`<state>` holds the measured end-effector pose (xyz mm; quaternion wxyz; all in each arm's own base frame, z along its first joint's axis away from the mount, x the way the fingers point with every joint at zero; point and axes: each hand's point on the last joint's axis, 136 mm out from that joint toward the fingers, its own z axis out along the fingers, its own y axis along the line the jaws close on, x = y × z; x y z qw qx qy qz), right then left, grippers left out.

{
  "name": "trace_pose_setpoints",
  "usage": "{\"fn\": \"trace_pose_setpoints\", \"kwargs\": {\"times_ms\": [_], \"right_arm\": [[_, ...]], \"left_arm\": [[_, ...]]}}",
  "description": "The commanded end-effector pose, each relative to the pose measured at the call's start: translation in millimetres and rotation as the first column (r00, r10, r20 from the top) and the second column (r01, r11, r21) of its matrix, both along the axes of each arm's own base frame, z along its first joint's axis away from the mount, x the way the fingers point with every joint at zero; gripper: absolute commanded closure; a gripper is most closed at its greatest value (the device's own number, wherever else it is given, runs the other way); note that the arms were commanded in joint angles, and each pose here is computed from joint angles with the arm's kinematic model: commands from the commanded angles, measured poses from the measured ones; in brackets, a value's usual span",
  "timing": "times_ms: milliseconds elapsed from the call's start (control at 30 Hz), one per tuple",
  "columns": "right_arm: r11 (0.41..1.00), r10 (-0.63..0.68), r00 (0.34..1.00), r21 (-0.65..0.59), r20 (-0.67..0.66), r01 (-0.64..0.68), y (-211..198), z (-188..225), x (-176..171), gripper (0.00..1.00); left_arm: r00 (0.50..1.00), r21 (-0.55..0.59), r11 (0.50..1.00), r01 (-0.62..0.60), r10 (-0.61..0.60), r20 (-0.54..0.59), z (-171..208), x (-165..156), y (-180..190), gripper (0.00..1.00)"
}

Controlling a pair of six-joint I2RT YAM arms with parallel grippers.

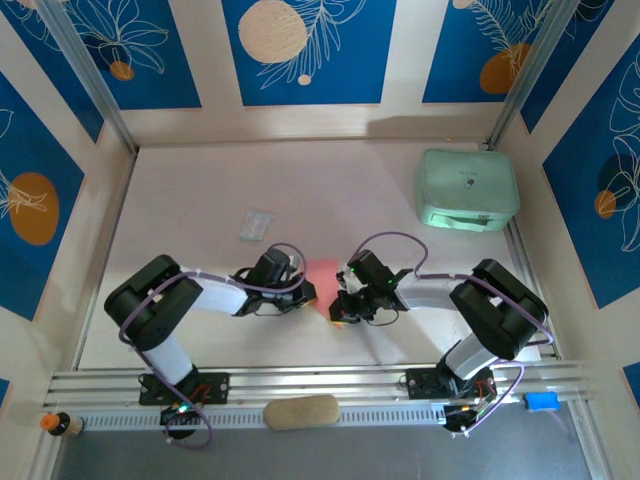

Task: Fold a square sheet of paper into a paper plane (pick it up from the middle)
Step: Third fold the triangle at the center of the table.

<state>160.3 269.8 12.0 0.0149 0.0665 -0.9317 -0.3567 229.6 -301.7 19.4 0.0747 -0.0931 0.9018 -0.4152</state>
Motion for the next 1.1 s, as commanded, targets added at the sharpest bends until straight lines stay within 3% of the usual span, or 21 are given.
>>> {"fn": "trace_pose_setpoints", "kwargs": {"times_ms": [0, 633, 900, 1067], "right_arm": [[0.987, -0.038, 0.994, -0.162, -0.1, 0.022, -33.1, -33.1, -21.8, 1.0], [0.988, -0.04, 0.995, -0.152, -0.093, 0.025, -33.2, -31.2, -20.2, 1.0], [0.989, -0.04, 0.995, -0.145, -0.089, 0.027, -33.0, -29.8, -19.2, 1.0], [0.989, -0.04, 0.995, -0.145, -0.088, 0.027, -33.2, -29.7, -19.0, 1.0]], "left_arm": [[0.999, 0.085, 0.996, -0.015, 0.018, -0.033, -22.0, -0.5, 23.8, 0.99], [0.998, 0.124, 0.991, -0.059, 0.058, 0.008, -1.7, 23.8, 47.1, 0.99], [0.997, 0.073, 0.996, -0.045, 0.04, 0.073, 33.9, 29.3, 37.0, 0.97], [0.995, 0.026, 0.999, 0.031, -0.034, 0.094, 45.6, 17.9, 11.9, 0.96]]}}
